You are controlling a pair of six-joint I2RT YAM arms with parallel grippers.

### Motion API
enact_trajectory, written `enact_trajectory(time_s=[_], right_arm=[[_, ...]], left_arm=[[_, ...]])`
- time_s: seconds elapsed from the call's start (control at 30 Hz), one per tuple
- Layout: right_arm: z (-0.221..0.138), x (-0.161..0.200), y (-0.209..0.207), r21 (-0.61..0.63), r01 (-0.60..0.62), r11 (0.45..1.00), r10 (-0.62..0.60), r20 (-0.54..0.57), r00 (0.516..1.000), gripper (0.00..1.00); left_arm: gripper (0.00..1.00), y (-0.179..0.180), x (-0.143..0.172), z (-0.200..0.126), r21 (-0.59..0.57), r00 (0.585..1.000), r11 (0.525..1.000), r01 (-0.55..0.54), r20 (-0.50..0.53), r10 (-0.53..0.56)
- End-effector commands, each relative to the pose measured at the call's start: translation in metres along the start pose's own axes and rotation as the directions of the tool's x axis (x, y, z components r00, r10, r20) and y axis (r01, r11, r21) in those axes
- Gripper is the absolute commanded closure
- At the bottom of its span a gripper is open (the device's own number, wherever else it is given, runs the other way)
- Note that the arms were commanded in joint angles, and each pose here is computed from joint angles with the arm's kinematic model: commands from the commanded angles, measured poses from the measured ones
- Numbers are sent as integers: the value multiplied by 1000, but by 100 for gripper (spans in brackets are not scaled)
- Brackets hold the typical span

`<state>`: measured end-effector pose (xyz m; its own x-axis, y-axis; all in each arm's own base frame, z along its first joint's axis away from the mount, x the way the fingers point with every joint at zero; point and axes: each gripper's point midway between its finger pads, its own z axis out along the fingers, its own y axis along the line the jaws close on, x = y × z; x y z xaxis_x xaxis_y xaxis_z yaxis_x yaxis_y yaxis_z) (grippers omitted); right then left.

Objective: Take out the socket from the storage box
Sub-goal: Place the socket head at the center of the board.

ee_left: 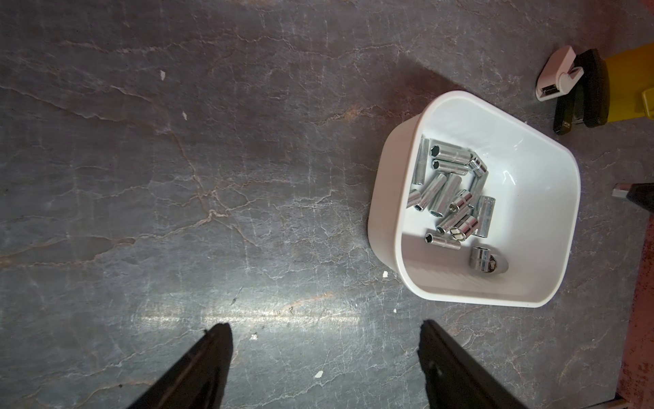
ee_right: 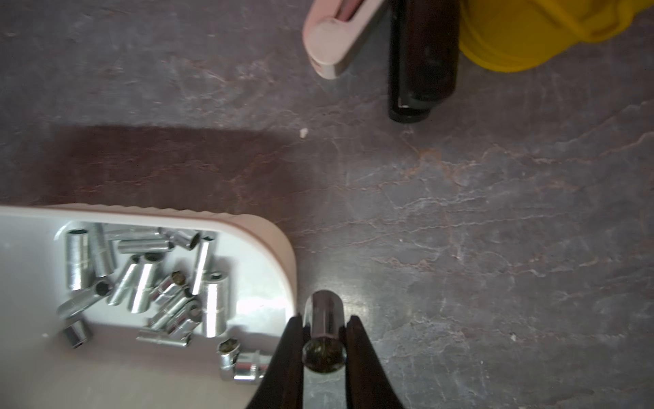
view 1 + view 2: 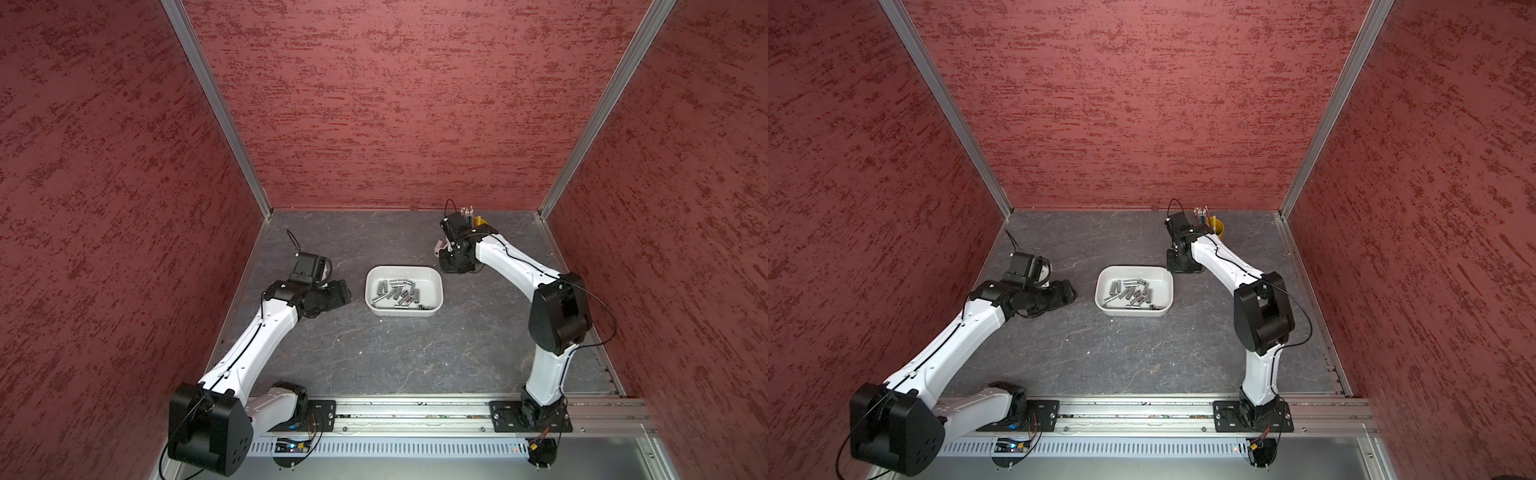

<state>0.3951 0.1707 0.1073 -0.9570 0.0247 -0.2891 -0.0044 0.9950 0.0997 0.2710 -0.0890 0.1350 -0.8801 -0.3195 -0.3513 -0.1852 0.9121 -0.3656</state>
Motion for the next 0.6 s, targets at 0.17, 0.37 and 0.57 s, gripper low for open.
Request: enact_trajectory(time_s=[0.17,0.37,0.57], right_arm=[[38,3,-16,27,-12,1000,13,-34,999,82],[58,8,-16,30,-16,999,19,-73,997,82],[69,11,-16,36,-17,999,20,-91,996,80]], left_arm=[[14,1,1,4,-12,1000,1000,-15,0,15],[14,1,2,5,-15,1000,1000,-17,-3,17],[12,2,4,6,-22,1000,1000,-18,-8,18]])
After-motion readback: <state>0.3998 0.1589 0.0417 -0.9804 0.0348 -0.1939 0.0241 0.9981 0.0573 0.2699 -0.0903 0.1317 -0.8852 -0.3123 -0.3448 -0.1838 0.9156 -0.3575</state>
